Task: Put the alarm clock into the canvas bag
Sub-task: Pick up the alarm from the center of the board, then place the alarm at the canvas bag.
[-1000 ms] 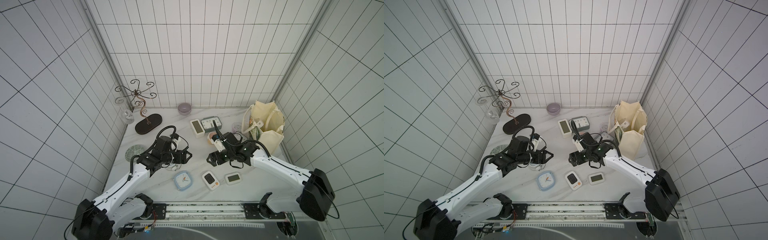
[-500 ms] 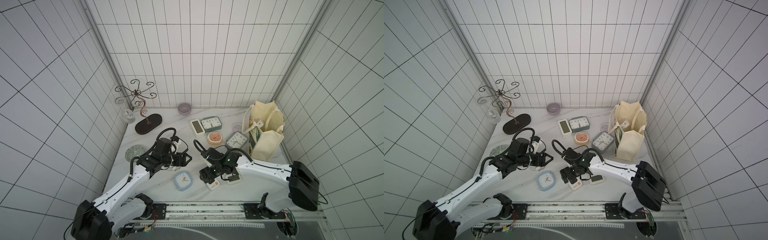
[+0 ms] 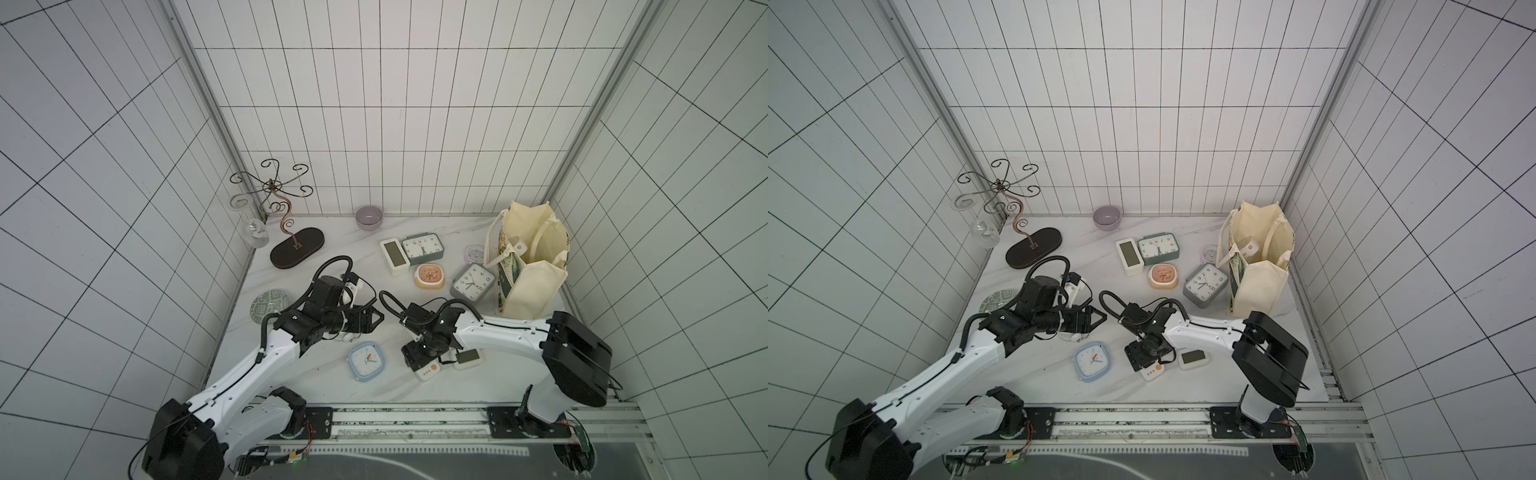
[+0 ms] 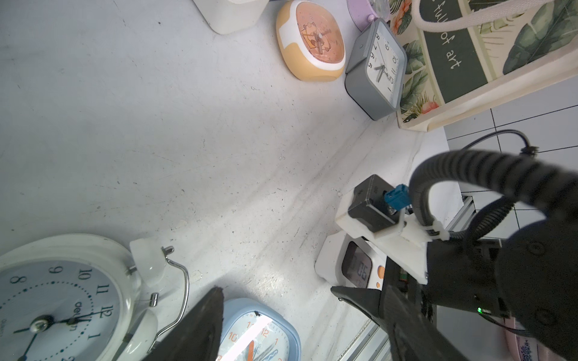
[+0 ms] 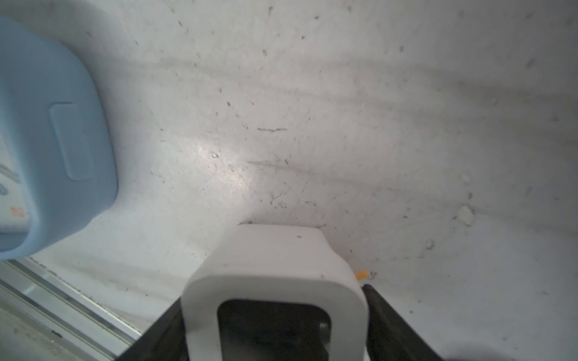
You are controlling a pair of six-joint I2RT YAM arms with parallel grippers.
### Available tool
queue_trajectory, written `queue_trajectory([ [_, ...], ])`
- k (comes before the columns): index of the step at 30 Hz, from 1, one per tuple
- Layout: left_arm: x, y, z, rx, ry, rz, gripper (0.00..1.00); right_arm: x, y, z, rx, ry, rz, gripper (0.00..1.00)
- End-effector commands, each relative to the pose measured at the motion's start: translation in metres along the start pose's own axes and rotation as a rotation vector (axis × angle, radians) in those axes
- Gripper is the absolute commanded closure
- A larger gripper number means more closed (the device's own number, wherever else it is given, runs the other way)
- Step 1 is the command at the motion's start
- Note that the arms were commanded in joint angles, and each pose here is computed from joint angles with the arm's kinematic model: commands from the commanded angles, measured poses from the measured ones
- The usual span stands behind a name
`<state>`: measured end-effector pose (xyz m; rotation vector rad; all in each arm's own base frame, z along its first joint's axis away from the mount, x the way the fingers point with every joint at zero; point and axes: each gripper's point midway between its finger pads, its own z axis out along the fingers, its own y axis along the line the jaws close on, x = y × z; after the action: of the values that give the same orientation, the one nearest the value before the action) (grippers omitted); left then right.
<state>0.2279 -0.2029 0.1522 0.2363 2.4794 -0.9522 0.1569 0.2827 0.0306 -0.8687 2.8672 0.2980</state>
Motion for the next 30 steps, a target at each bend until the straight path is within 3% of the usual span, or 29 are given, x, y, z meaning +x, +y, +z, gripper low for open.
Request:
queue_trajectory([
  [1, -0.004, 0.001, 0.000, -0.001, -0.014, 0.002, 0.21, 0.015, -0.009, 0.006, 0.034, 0.049, -0.024, 0.29],
  [6, -0.011, 0.003, 0.000, 0.010, -0.029, -0.018, 0.22, 0.001, -0.015, -0.002, 0.040, 0.014, -0.015, 0.39],
  [10, -0.021, -0.009, 0.003, 0.076, -0.050, -0.044, 0.22, -0.026, -0.030, -0.025, 0.052, -0.066, 0.011, 0.42],
  [16, -0.045, -0.035, 0.001, 0.199, -0.095, -0.045, 0.22, -0.096, -0.066, -0.092, 0.068, -0.303, 0.081, 0.43],
  [23, -0.074, -0.055, -0.006, 0.233, -0.133, -0.012, 0.22, -0.184, -0.112, -0.230, 0.094, -0.736, 0.157, 0.42],
  [30, -0.098, -0.100, -0.025, 0.257, -0.239, 0.125, 0.22, -0.196, -0.158, -0.383, 0.258, -1.089, 0.234, 0.41],
])
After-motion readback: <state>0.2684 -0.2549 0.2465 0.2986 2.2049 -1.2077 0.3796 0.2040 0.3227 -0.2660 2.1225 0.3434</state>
